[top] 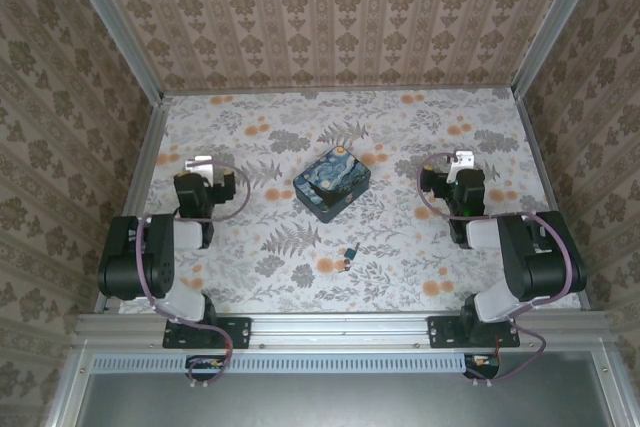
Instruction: Unlock a padlock with a key
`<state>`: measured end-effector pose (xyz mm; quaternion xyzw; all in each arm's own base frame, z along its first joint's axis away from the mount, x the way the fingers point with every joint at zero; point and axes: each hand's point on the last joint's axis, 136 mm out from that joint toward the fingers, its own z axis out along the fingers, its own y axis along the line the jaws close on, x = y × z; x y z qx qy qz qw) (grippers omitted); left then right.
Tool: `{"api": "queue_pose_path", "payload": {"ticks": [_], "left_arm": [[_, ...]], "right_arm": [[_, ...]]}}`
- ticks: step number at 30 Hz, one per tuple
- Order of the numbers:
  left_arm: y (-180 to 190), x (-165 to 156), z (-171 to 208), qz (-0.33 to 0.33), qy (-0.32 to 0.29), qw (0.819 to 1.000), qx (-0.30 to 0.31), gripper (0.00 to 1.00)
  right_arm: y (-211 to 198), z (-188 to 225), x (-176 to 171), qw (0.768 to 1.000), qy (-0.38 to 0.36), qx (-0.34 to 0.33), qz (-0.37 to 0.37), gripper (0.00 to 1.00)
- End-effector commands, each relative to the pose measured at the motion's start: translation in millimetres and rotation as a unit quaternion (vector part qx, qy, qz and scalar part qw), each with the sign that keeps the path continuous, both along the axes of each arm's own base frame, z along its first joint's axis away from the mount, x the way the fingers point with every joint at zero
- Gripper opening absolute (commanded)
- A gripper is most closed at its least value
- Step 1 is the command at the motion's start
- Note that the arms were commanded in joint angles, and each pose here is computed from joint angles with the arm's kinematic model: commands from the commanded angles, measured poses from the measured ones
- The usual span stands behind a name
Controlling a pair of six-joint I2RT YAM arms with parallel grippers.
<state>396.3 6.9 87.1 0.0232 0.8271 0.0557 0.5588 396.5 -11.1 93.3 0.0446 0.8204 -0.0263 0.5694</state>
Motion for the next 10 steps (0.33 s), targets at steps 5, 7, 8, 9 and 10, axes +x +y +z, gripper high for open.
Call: {"api": "queue_pose_path", "payload": {"ticks": [5,7,8,9,10], "left_arm": [[-3.9,3.7,6.3,-0.008,-0.008,1.000,-0.014,1.00],[-4.4,3.7,6.3,-0.009,-0.008,1.000,-0.014,1.00],[-4.1,3.8,6.9,-0.009,-0.009,1.000,-0.013,1.00],[-4.2,3.7,6.7,-0.009,-0.009,1.000,-0.012,1.00],[-4.8,3.6,7.1,-0.010,-0.010,1.000,-0.011,1.00]], "right_arm": [[2.5,3.4,4.7,1.000,-0.003,-0.001,0.011,1.00],[3.2,3.8,4.8,1.000,-0.004,0.000,0.012,0.99],[2.7,4.4,4.0,1.000,-0.006,0.000,0.011,1.00],[2.9,5.6,3.2,1.000,-0.009,0.000,0.012,1.00],[2.7,5.2,2.0,1.000,-0.011,-0.002,0.012,1.00]]}}
